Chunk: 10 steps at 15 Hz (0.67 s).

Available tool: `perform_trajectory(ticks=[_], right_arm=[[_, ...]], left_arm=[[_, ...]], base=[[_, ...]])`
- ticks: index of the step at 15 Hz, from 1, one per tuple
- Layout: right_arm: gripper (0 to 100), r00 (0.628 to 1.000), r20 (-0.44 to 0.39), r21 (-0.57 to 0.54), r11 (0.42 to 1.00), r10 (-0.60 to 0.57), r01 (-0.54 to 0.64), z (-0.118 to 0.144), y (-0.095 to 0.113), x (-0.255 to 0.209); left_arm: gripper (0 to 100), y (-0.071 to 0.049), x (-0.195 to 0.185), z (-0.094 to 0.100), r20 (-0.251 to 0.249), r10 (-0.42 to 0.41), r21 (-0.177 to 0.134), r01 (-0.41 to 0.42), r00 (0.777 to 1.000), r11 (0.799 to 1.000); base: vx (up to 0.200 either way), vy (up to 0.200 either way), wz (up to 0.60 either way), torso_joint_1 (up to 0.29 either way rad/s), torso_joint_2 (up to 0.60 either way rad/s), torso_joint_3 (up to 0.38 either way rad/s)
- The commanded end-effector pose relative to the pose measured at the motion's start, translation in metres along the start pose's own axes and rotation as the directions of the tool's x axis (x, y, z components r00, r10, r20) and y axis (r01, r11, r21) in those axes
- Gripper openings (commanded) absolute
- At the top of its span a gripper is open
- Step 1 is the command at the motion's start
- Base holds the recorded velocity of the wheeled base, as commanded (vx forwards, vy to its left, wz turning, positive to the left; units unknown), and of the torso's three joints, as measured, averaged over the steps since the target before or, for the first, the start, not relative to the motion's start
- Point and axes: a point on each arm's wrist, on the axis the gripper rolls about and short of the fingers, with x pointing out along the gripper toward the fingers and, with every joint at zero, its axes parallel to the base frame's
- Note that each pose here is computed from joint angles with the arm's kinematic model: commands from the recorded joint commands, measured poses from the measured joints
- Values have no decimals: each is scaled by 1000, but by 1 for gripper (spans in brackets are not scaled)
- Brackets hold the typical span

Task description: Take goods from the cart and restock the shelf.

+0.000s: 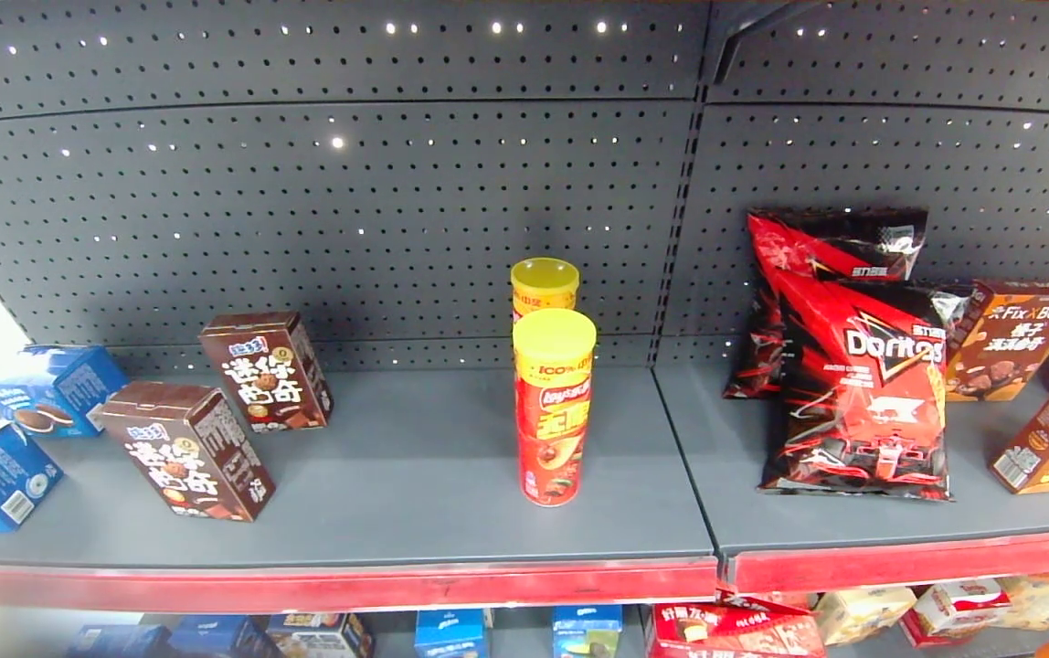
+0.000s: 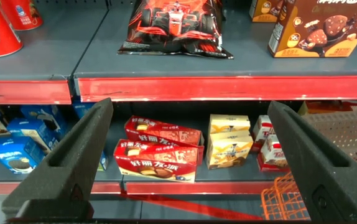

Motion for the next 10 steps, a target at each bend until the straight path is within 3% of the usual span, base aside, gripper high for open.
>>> perform_trajectory(ticks=[1,2,3,4,6,7,8,9,10], right_arm=[[100,1000,-2,0,1000,0,0,0,0,0],[100,1000,-1,0,1000,2,-2,0,0,0],[100,1000,-1,0,1000,0,0,0,0,0],[100,1000,-1,0,1000,0,0,0,0,0],[100,1000,-1,0,1000,2,-2,0,0,0],[100,1000,-1,0,1000,0,0,0,0,0],[100,1000,-2,-2,1000,0,0,0,0,0],[100,1000,-2,-2,1000,0,0,0,0,0],[100,1000,-2,-2,1000,0,0,0,0,0]], left_arm=[[100,1,-8,-12,73,47,-89,-40,996,995],[100,0,-7,-14,70,36,-163,-24,997,986],[100,-1,-7,-15,65,-2,-151,12,998,988],[100,-2,-7,-16,63,-47,-107,53,997,993],[100,-5,-7,-16,82,-189,46,185,979,982],[100,-5,-7,-15,85,-193,50,189,978,981],[100,-5,-7,-16,85,-190,42,187,978,981],[100,-5,-7,-16,76,-173,-1,173,982,985],[100,-3,-7,-17,69,-115,-90,121,991,989]], base=[[0,0,0,0,0,0],[0,0,0,0,0,0],[0,0,0,0,0,0],[0,0,0,0,0,0],[0,0,0,0,0,0],[0,0,0,0,0,0],[0,0,0,0,0,0],[0,0,0,0,0,0],[0,0,0,0,0,0]])
